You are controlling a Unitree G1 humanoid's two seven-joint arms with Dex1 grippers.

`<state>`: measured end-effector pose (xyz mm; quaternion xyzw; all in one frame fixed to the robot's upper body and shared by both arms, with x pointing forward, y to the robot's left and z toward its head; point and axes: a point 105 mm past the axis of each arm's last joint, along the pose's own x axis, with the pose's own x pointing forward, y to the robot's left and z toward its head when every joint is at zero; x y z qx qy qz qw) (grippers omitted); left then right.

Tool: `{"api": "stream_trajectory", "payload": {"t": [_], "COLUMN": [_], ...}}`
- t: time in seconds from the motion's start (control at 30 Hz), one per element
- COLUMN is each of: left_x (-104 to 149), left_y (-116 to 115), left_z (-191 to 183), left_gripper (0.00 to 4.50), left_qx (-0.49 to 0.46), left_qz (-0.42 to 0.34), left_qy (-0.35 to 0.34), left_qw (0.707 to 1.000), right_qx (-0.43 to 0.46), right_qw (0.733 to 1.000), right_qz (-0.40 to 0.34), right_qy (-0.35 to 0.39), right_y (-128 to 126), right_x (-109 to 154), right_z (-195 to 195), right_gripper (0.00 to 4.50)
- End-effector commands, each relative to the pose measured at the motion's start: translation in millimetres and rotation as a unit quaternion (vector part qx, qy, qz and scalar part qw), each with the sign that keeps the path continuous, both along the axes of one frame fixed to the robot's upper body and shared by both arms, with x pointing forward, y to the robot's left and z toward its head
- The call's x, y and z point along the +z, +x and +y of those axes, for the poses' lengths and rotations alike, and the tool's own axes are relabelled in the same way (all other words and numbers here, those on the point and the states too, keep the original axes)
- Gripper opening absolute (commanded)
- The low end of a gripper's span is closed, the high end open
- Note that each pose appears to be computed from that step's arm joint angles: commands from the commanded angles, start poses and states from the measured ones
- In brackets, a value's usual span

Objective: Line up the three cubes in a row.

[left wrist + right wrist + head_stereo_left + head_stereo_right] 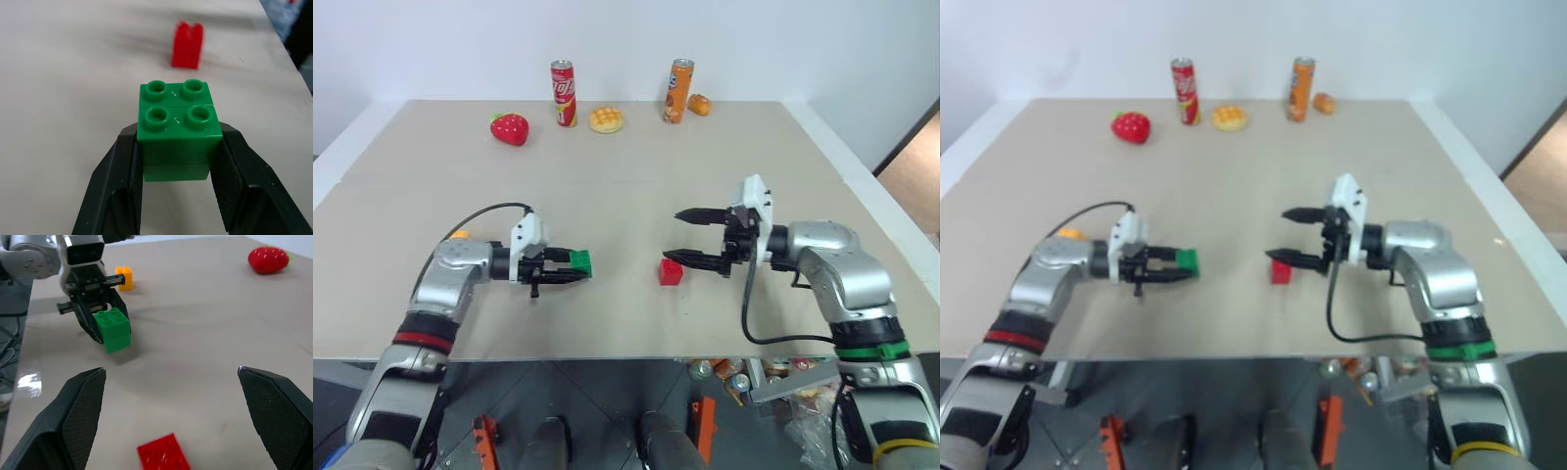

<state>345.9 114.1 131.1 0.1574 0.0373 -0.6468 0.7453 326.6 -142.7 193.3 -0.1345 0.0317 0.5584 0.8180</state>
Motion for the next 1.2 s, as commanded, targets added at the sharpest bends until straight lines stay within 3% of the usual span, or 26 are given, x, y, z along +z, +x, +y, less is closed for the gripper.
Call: {"api": "stream_trajectory", "payload": {"t": [0.03,0.23,1.2], "left_x": [5,9,-11], "left_y": [5,13,18], "left_z": [-16,-26,-39], "left_gripper": [1.33,1.33,1.33], "left_qx": [-0.046,-0.068,-0.046], "left_qz": [-0.030,-0.025,-0.016], "left_qy": [0.012,-0.007,-0.011], "left_qw": [0.998,0.997,0.999], "right_qx": [0.006,-0.020,-0.043], "right_qw": [1.000,1.000,0.999], "right_qz": [-0.016,0.000,-0.010], "right_qy": [-0.001,-0.018,-0.001], "right_y": [-20,-32,-24], "right_x": [17,8,10], "right_z": [-18,-36,-31], "right_gripper": [4.50,4.50,4.50]}}
